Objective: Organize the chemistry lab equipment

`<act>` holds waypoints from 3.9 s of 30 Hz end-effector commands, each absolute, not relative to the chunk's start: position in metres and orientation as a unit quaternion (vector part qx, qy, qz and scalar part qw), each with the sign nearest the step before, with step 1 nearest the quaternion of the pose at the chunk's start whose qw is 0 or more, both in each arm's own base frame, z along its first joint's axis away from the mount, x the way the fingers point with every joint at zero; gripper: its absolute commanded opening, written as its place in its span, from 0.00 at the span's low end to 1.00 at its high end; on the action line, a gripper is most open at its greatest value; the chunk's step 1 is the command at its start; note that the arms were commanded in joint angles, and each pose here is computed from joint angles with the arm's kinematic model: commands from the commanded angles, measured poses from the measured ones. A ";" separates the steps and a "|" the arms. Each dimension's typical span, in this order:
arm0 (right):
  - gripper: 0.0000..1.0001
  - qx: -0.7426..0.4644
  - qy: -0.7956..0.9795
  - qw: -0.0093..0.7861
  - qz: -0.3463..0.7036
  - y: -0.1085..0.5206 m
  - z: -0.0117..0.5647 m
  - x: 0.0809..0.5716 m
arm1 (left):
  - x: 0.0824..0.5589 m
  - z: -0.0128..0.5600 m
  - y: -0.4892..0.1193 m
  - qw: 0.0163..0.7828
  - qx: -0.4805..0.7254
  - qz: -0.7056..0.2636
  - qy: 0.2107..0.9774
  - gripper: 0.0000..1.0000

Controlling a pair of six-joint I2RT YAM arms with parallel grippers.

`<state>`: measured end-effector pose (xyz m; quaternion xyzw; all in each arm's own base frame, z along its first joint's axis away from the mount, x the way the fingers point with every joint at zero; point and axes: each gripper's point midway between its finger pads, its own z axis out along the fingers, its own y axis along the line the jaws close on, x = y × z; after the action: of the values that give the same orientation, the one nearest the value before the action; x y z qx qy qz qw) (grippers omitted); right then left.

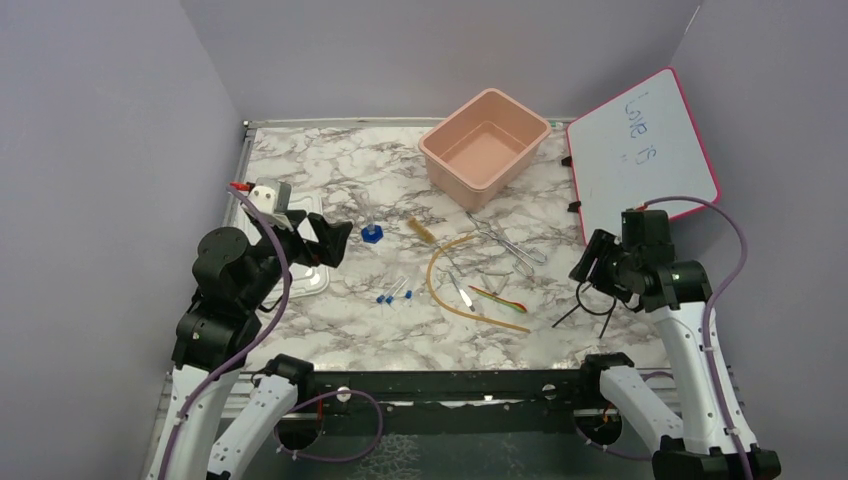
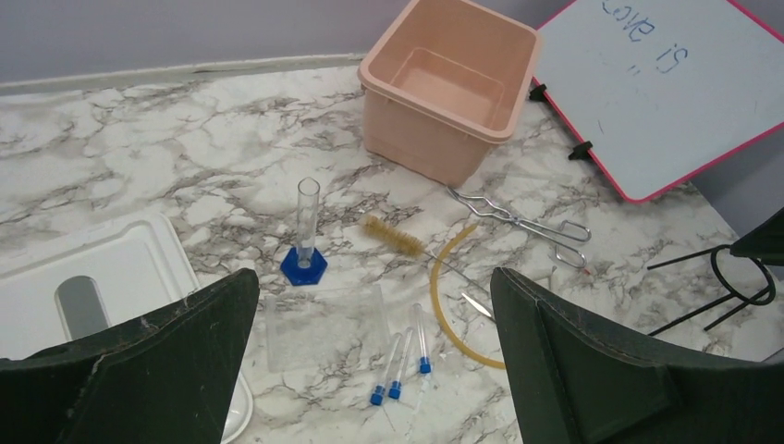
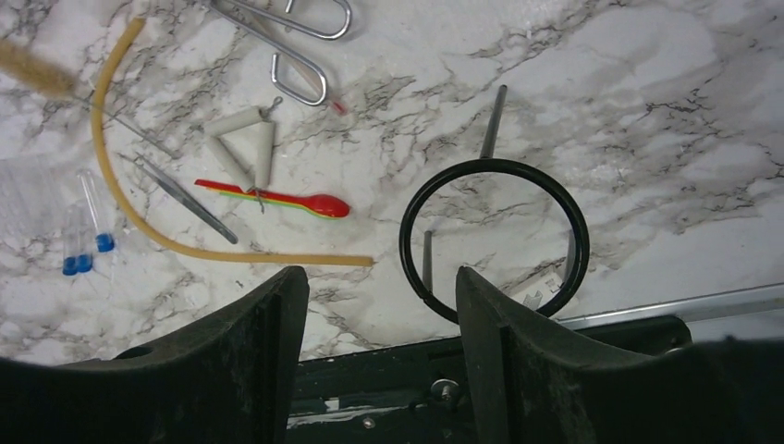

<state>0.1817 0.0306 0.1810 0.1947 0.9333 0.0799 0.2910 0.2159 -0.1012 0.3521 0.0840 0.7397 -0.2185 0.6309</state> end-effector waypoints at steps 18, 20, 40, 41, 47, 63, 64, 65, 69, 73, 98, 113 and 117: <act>0.61 0.390 0.872 0.296 -0.030 -0.011 0.131 0.217 | 0.238 0.335 -0.108 0.638 0.082 -0.196 0.741 0.99; 0.61 0.401 0.861 0.309 -0.043 -0.018 0.131 0.222 | 0.240 0.333 -0.109 0.636 0.083 -0.195 0.742 0.99; 0.05 0.378 0.867 0.321 -0.048 -0.020 0.127 0.232 | 0.239 0.331 -0.110 0.639 0.087 -0.191 0.740 0.99; 0.04 0.372 0.870 0.322 -0.040 -0.017 0.128 0.232 | 0.239 0.331 -0.110 0.640 0.087 -0.191 0.740 0.99; 0.45 0.387 0.858 0.328 -0.083 -0.033 0.129 0.227 | 0.239 0.331 -0.110 0.639 0.086 -0.191 0.740 0.99; 0.02 0.382 0.855 0.338 -0.093 -0.036 0.137 0.240 | 0.243 0.328 -0.105 0.639 0.075 -0.178 0.745 0.99; 0.01 0.379 0.855 0.342 -0.090 -0.036 0.141 0.240 | 0.243 0.329 -0.106 0.639 0.075 -0.179 0.744 0.99; 0.01 0.377 0.855 0.345 -0.088 -0.036 0.146 0.239 | 0.243 0.329 -0.106 0.639 0.075 -0.179 0.744 0.99; 0.01 0.374 0.851 0.361 -0.074 -0.034 0.171 0.231 | 0.243 0.330 -0.106 0.639 0.072 -0.181 0.744 0.99; 0.01 0.366 0.847 0.382 -0.053 -0.031 0.206 0.224 | 0.243 0.332 -0.105 0.640 0.065 -0.183 0.744 0.99; 0.01 0.072 0.828 0.536 0.148 0.085 0.393 0.390 | 0.313 0.371 -0.096 0.673 -0.066 -0.155 0.720 0.99; 0.01 -0.094 0.810 0.576 0.056 0.196 0.341 0.553 | 0.347 0.351 -0.089 0.677 -0.080 -0.096 0.725 0.99; 0.01 -0.108 0.827 0.551 0.033 0.203 0.298 0.579 | 0.348 0.340 -0.086 0.672 -0.082 -0.088 0.731 0.99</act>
<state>0.5517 0.2055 0.2972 -0.0905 0.8439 0.0728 0.5237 0.3443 -0.0943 0.3368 -0.0692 0.7436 -0.1037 0.6569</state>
